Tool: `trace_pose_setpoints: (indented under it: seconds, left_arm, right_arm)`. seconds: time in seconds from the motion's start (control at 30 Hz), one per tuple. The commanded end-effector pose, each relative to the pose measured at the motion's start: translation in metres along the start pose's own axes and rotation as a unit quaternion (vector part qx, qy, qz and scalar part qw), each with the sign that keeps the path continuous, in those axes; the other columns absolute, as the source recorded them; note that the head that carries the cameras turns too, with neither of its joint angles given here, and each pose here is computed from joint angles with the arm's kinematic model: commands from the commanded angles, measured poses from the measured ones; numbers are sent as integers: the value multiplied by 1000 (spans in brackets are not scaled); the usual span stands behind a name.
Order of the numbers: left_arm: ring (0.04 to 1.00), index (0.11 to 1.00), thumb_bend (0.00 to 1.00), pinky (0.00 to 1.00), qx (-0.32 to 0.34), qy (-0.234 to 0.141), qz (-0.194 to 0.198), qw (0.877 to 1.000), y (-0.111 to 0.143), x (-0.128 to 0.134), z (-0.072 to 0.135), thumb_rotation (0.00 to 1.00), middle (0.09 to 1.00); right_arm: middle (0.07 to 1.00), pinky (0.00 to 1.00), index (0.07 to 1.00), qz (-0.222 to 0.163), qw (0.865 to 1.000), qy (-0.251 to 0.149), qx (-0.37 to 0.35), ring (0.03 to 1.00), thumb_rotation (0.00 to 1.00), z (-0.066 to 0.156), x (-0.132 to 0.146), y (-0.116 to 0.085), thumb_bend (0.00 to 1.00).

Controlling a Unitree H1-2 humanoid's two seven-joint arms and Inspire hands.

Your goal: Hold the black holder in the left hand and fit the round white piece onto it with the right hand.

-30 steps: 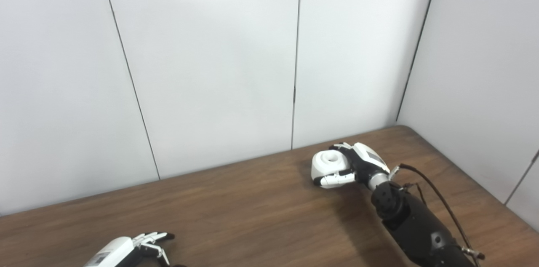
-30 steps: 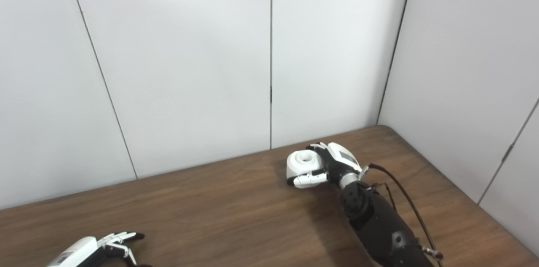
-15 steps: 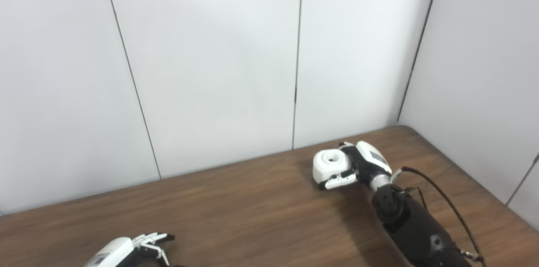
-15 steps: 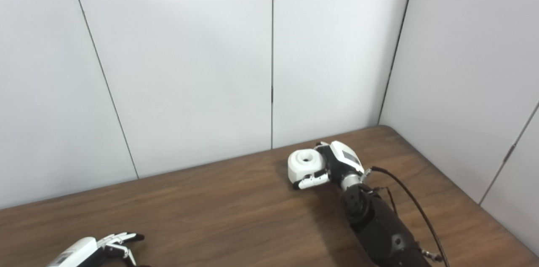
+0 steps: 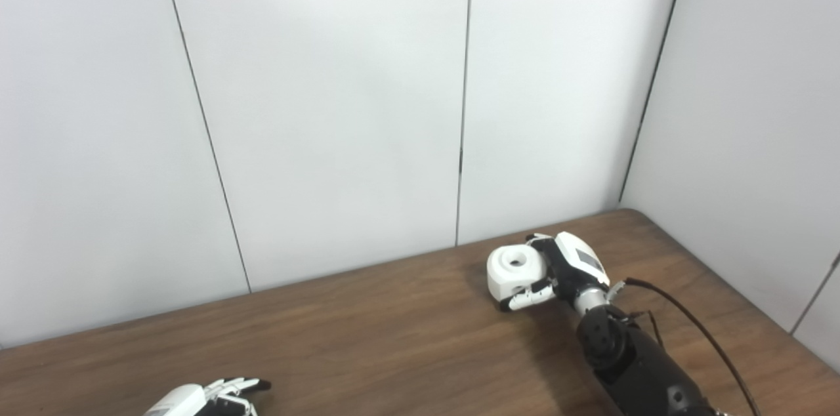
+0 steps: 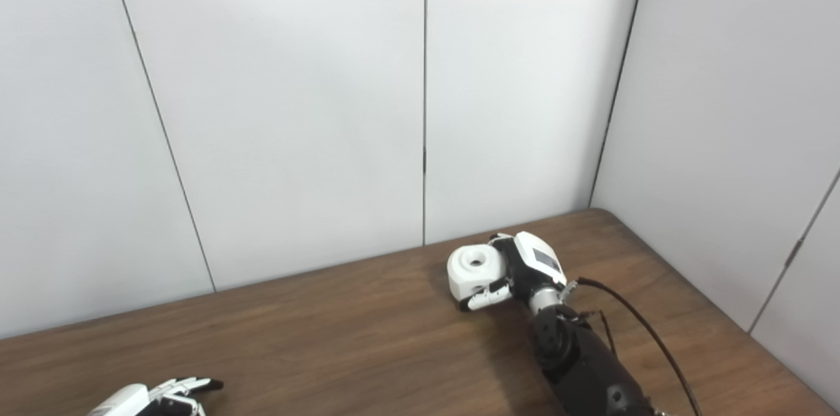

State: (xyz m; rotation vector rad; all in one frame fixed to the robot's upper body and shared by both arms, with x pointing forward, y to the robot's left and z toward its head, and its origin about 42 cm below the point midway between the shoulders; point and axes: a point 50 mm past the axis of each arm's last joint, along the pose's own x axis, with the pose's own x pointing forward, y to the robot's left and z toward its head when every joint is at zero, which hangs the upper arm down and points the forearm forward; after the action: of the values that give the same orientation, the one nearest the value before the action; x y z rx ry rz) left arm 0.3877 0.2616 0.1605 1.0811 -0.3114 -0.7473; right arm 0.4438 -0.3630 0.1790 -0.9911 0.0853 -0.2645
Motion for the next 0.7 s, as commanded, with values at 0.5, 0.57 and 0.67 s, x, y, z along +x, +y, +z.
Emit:
trace_pose_setpoints:
  seconds: [0.5,0.57,0.67]
  left_arm:
    - [965,478,515,1000,10,17,-14,1000,2,9,-1,43,937]
    - [961,477,515,1000,15,20,-14,1000,2,11,-1,44,933]
    - [971,477,516,1000,18,25,-17,999,3,13,-1,46,944]
  right_arm:
    - [879,775,484,12,996,-77,49,899,144,25,-29,-8,500]
    - [879,775,483,13,994,-92,53,895,144,33,-33,-8,500]
    - [881,787,483,14,991,-112,65,898,144,43,-39,-8,500]
